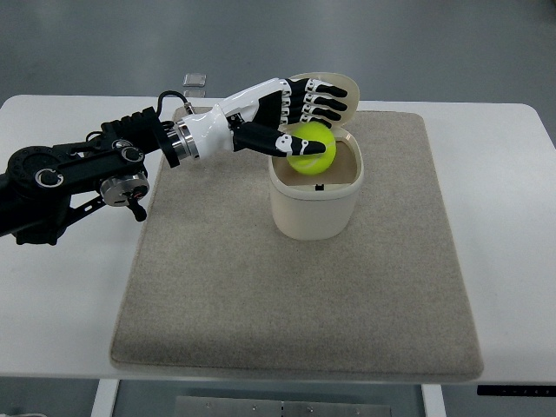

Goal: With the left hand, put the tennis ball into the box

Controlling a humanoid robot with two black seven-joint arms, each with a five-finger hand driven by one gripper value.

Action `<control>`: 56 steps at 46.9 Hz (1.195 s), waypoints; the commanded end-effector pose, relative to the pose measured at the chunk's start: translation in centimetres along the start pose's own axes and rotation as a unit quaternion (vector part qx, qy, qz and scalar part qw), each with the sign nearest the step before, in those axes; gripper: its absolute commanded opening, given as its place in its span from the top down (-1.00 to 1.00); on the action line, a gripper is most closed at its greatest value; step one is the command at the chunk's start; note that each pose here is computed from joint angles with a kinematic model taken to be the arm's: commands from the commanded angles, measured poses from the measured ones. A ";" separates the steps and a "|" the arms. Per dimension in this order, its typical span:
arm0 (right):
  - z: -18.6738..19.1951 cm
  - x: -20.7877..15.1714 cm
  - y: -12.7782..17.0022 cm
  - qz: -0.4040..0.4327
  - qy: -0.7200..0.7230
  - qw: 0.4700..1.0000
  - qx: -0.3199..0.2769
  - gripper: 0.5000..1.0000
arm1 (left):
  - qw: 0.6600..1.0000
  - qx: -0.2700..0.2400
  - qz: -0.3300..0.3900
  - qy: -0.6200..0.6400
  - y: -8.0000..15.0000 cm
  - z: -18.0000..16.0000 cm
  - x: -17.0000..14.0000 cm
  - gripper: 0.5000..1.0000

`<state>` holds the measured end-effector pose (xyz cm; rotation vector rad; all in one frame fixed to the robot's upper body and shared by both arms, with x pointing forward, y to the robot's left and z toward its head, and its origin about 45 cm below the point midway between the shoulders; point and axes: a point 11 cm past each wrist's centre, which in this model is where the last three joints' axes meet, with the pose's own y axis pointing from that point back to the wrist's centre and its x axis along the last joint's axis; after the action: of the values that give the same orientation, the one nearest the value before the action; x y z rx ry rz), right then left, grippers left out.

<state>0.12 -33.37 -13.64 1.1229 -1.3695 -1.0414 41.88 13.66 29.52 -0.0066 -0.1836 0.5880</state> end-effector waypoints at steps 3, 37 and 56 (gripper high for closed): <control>0.0 0.0 0.0 -0.001 0.000 1.000 0.000 -0.60 | 1.000 -0.001 0.000 0.000 0.0 0.0 0.0 -0.50; 0.0 0.0 0.0 0.000 0.000 1.000 0.000 -0.60 | 0.999 -0.028 -0.032 0.003 -0.5 2.0 -2.6 0.79; 0.0 0.0 0.0 0.000 0.000 1.000 0.000 -0.60 | 0.999 -0.037 0.004 -0.001 2.4 3.2 -0.8 0.69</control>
<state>0.13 -33.36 -13.64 1.1234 -1.3695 -1.0416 39.09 13.66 32.21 -0.0711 -0.2059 0.5522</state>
